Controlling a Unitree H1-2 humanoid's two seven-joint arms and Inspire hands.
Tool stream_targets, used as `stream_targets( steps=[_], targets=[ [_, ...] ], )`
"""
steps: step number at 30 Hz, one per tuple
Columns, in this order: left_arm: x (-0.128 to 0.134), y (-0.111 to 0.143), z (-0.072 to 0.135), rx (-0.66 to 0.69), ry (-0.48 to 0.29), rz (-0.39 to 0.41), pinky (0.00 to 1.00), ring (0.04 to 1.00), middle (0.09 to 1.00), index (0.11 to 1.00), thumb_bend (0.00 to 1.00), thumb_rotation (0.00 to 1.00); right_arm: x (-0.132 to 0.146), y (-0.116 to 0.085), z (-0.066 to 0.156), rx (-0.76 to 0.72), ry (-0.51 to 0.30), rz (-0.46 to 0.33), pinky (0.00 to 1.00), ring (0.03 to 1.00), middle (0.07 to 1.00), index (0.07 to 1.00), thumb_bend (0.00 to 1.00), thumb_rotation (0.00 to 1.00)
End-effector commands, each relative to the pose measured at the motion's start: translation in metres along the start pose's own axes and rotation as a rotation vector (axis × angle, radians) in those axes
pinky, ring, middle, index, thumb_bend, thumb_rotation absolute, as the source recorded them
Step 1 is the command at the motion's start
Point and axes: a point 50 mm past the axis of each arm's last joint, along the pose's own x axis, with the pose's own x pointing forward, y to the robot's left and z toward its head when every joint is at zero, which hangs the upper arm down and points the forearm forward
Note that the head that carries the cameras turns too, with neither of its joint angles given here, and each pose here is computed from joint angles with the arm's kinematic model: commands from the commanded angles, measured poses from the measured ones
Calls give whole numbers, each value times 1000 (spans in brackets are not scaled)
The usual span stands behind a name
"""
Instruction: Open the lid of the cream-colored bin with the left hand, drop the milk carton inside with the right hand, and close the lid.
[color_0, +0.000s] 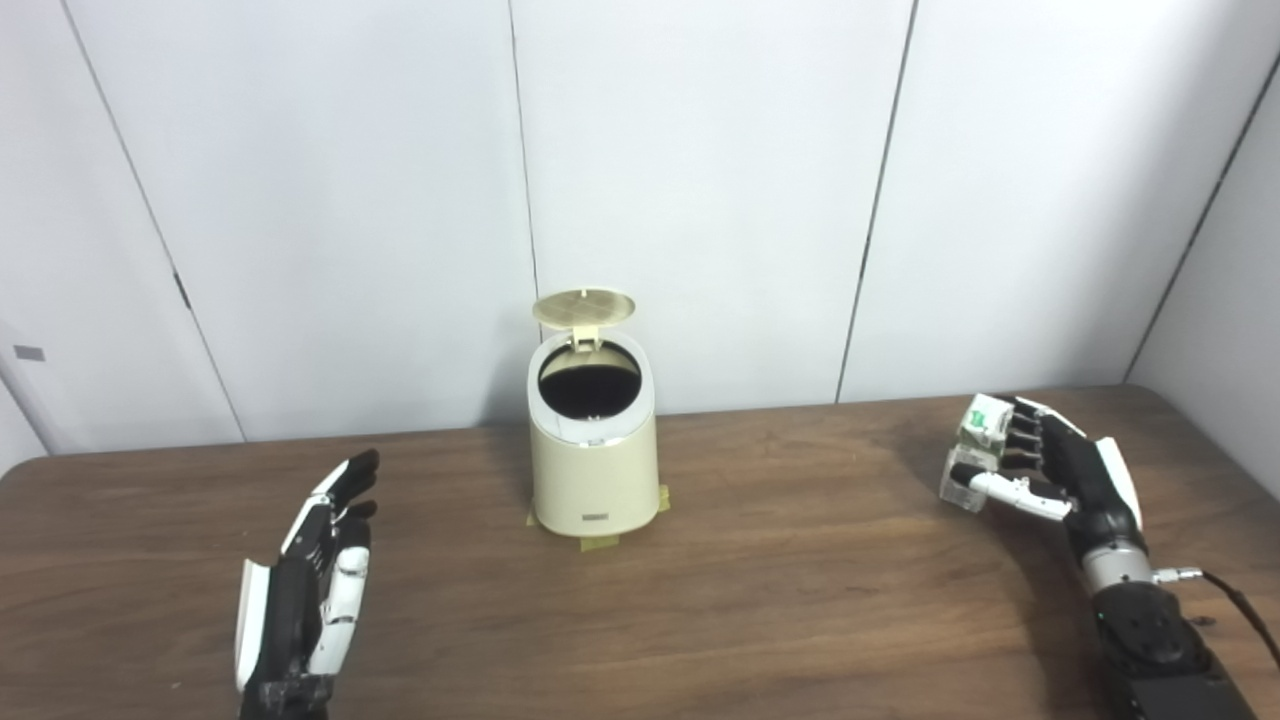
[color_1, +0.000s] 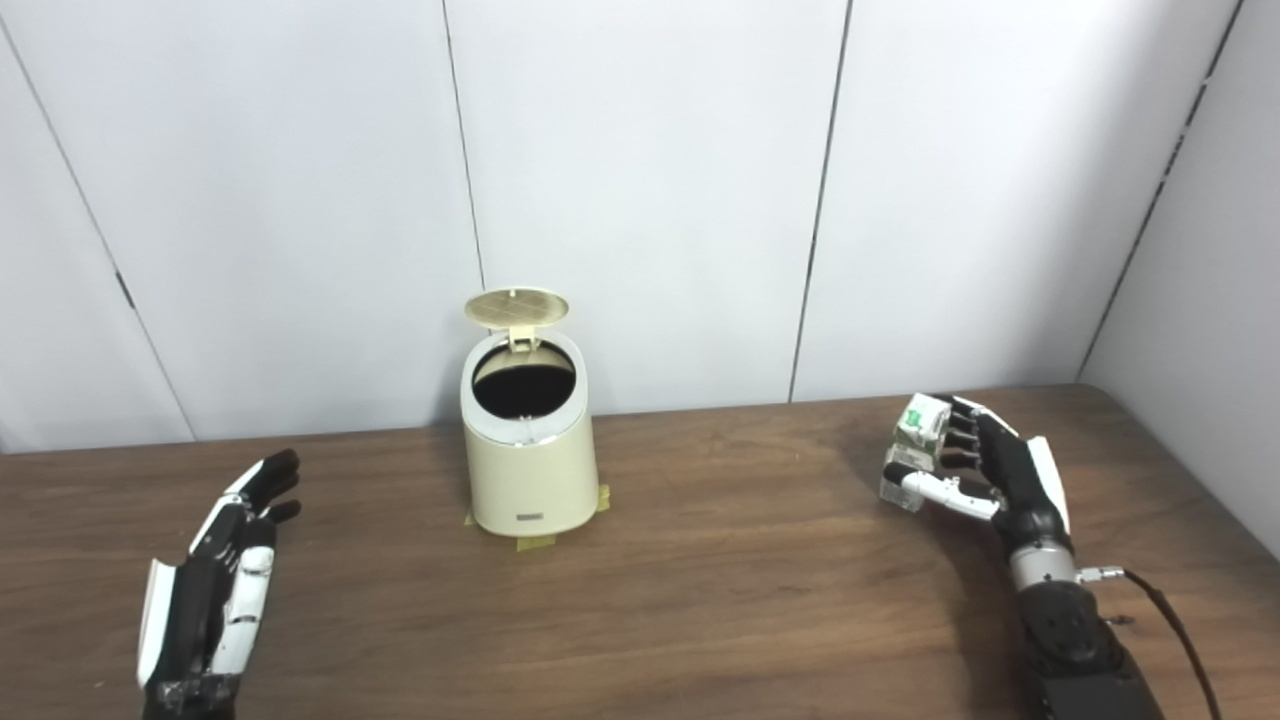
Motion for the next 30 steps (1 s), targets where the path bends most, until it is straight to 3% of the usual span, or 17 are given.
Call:
stream_targets(
  steps=[1, 12, 18, 24, 25, 27, 30],
  targets=[
    [-16, 6, -12, 49, 36, -25, 785, 856, 866, 848, 342, 890, 26, -11, 32, 11, -115, -39, 647, 723, 758, 759, 909, 324],
    [-17, 6, -12, 46, 43, -26, 781, 856, 866, 847, 340, 881, 29, -8, 31, 43, -116, -75, 606, 683, 711, 708, 851, 282],
    [-16, 6, -10, 44, 33, -14, 770, 845, 856, 837, 306, 921, 30, -8, 32, 24, -102, -94, 613, 689, 705, 709, 826, 342],
    [-16, 5, -8, 38, 23, -14, 778, 855, 864, 839, 341, 915, 30, -6, 31, 26, -131, -143, 466, 528, 570, 590, 837, 91],
    [-16, 5, -7, 44, 11, -14, 772, 849, 857, 832, 335, 901, 30, -5, 31, 14, -134, -154, 432, 491, 527, 525, 627, 90],
    [-16, 5, -5, 43, -3, -14, 753, 838, 847, 822, 315, 872, 30, -3, 31, -7, -137, -165, 391, 452, 477, 502, 546, 15],
    [-17, 5, -5, 43, -4, -12, 746, 831, 842, 820, 313, 865, 30, 0, 31, -20, -134, -166, 369, 430, 461, 500, 532, 2]
  ],
)
